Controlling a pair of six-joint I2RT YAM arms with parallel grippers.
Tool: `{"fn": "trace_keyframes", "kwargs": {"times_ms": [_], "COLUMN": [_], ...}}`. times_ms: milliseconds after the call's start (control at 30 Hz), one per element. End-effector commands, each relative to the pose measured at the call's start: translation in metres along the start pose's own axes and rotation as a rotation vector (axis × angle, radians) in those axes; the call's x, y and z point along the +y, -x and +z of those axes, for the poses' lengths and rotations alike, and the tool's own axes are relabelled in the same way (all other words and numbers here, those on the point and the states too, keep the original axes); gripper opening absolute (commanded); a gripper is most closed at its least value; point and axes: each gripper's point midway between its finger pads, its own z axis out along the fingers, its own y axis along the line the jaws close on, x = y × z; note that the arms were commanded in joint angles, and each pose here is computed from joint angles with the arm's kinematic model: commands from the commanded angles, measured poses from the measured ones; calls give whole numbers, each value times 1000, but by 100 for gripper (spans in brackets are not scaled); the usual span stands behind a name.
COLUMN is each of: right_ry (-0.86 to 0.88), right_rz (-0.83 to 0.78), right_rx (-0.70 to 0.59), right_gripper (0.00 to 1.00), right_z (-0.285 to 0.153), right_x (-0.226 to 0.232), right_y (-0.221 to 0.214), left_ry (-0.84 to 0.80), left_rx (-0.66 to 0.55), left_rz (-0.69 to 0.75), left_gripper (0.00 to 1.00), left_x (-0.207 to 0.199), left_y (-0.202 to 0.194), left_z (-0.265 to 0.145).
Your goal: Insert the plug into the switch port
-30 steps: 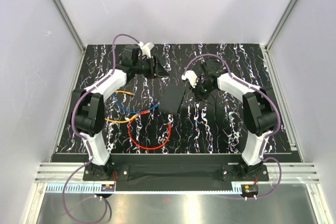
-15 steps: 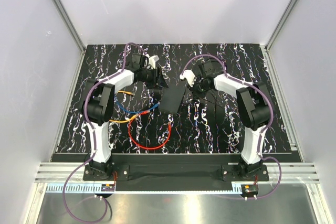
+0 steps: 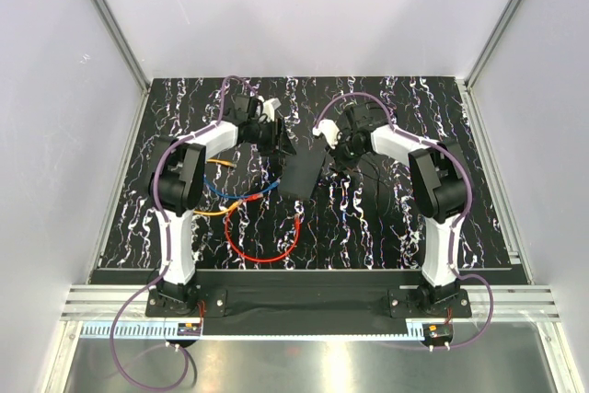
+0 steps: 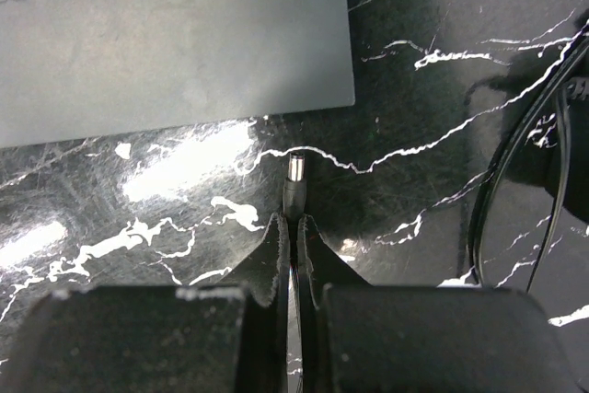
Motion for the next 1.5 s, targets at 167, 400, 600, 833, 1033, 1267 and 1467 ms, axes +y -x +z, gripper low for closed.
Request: {"fn": "trace_keyframes", "kwargs": {"times_ms": [167, 400, 600, 833, 1033, 1267, 1467], "right_ry": [44, 77, 83, 91, 101, 103, 105], "right_rz": [-27, -37, -34, -38, -44, -51, -63], "right_rx": [-21, -10, 8, 17, 5, -14, -11], "right_gripper": [0, 0, 0, 0, 0, 0, 0], "right_z": [-3, 2, 6, 8, 8, 10, 15], "right_x": [1, 7, 7, 10, 10, 10, 10], "right_y": [19, 27, 27, 27, 33, 40, 42], "left_ry": [-3, -8, -6, -8, -8, -8, -20], "left_rx": [-58, -51, -50, -47, -46, -38, -31], "left_rz": [41, 37, 34, 30, 30, 27, 28], "left_gripper": [55, 55, 55, 55, 55, 55, 55], "left_x": [-4, -4, -5, -4, -4, -3, -4], "left_y": [23, 22, 23, 22, 22, 20, 20], "left_z": [2, 4, 4, 6, 5, 6, 9]}}
